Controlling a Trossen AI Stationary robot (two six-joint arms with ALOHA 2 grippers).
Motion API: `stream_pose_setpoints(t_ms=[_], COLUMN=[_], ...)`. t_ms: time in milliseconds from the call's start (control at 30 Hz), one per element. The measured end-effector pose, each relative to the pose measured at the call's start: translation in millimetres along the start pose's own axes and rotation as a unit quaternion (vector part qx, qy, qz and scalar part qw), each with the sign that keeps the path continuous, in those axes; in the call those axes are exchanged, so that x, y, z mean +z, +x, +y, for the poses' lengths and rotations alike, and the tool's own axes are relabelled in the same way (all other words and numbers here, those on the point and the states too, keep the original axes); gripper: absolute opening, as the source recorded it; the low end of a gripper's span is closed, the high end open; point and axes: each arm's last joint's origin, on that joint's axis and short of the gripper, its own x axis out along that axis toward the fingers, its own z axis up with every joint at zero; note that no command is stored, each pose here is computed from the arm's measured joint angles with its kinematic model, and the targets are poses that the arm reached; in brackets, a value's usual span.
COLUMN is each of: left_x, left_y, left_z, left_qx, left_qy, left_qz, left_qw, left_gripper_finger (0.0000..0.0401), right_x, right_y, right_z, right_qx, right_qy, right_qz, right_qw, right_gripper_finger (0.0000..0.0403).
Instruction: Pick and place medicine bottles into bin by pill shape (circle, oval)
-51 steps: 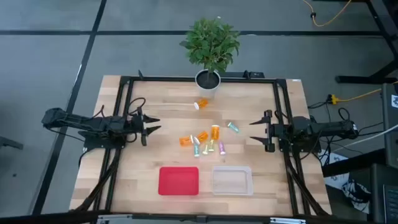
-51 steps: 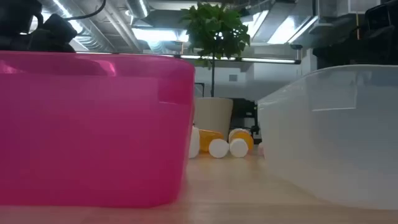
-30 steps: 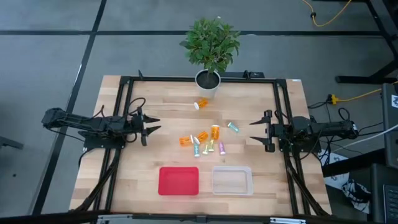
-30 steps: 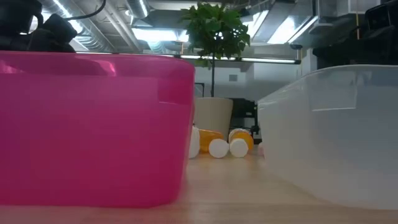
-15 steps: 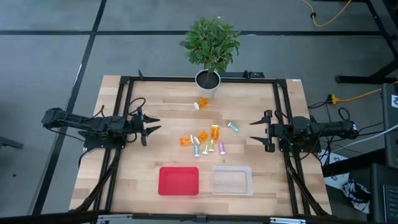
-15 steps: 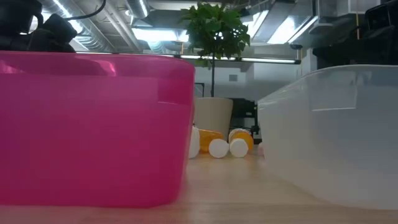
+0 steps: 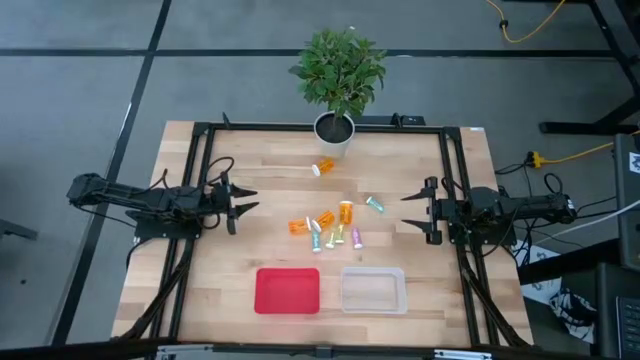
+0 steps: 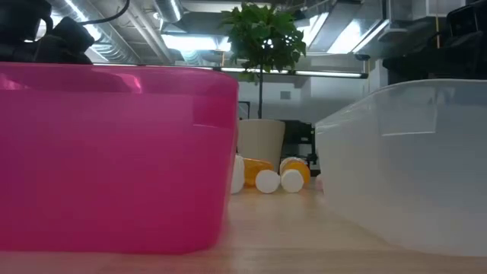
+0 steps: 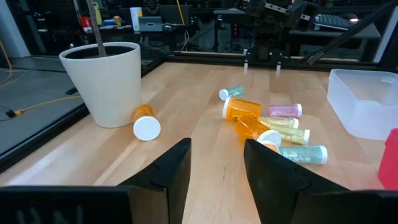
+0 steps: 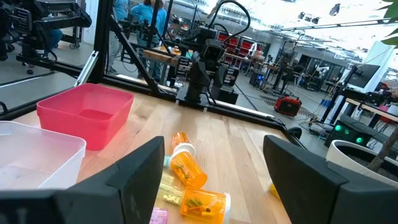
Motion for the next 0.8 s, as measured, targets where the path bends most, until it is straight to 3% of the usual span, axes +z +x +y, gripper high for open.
stream_pose_setpoints(t_ms=[467, 800], left_x=[0.0, -0.1], left_y=[0.0, 0.0], left_z=[0.0, 0.0], left_qx=[0.000, 0.000], left_qy=[0.000, 0.000], left_qz=[0.000, 0.000], left_qw=[1.000, 1.000], left_gripper_finger=[0.0142, 0.0142], right_x=[3.9, 14.6], right_y=[-0.1, -1.1], right_z=[-1.0, -2.8], right_qx=[-0.005, 0.008], right_qy=[0.007, 0.105], right_qz=[-0.020, -0.079], right_qw=[1.000, 0.991], right_gripper_finger=[0.0276, 0.0276])
